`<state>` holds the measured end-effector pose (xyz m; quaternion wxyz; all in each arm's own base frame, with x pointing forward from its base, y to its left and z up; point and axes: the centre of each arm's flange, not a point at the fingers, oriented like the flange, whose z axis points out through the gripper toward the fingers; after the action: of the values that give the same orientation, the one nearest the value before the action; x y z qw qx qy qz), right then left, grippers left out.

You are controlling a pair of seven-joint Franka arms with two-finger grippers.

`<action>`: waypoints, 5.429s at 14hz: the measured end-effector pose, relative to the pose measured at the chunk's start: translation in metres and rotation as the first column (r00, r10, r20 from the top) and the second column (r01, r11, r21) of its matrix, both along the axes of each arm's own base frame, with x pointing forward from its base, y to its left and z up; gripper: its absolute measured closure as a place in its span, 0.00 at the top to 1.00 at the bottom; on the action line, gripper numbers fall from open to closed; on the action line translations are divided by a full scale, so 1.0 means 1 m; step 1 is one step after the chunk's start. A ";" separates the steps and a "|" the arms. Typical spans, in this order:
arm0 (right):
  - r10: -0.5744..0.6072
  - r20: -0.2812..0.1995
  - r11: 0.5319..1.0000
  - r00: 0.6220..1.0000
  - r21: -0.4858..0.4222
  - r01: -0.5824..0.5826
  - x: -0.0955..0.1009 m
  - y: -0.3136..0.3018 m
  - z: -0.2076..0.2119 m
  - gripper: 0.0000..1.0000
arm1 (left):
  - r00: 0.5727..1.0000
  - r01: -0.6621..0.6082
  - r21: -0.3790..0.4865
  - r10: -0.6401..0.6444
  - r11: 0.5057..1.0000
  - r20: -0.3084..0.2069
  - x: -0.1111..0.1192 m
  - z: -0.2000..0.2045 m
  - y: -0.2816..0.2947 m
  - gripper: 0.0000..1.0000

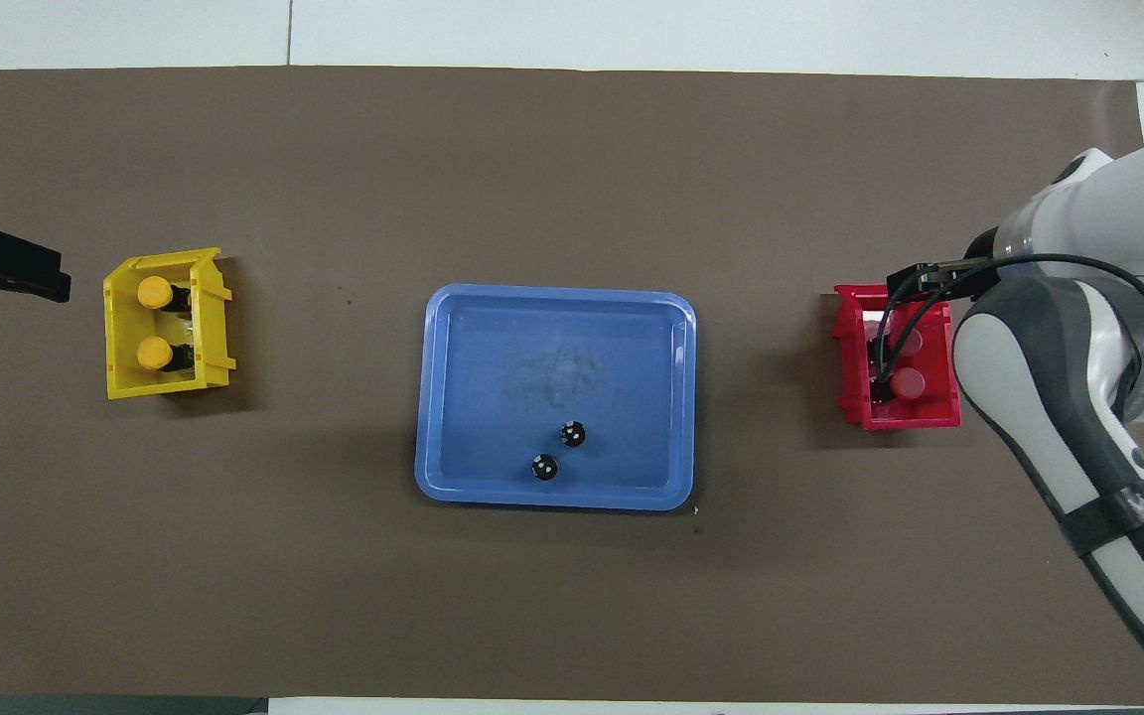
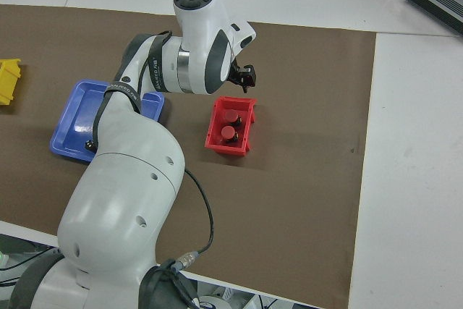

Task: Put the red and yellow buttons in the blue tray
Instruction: 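Grasp a red button with the right gripper while the left gripper reaches yellow, then release the red button in the tray while the left gripper grasps yellow, then place the yellow button in the tray while the right gripper grasps red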

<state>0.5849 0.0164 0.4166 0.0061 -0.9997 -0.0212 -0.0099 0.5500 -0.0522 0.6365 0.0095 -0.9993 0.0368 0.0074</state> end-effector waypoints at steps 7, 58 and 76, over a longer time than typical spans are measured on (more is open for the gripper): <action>-0.009 0.008 1.000 1.000 -0.002 0.009 -0.016 -0.002 -0.032 0.72 | 1.000 -0.020 0.001 0.020 1.000 -0.012 0.000 -0.006 0.001 1.00; -0.177 0.057 0.983 0.983 -0.048 0.180 0.019 0.234 0.064 1.00 | 0.991 -0.100 -0.031 0.102 0.995 0.091 0.054 -0.276 0.058 0.70; -0.004 -0.021 1.000 1.000 0.011 0.004 -0.069 -0.007 -0.042 0.66 | 0.968 -0.204 0.005 0.201 0.979 0.153 0.064 -0.147 -0.120 0.41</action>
<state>0.5159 0.0099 0.3749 0.0118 -0.9997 -0.0191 0.0003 0.6142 -0.1719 0.4894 0.0219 -0.9953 -0.0664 -0.0671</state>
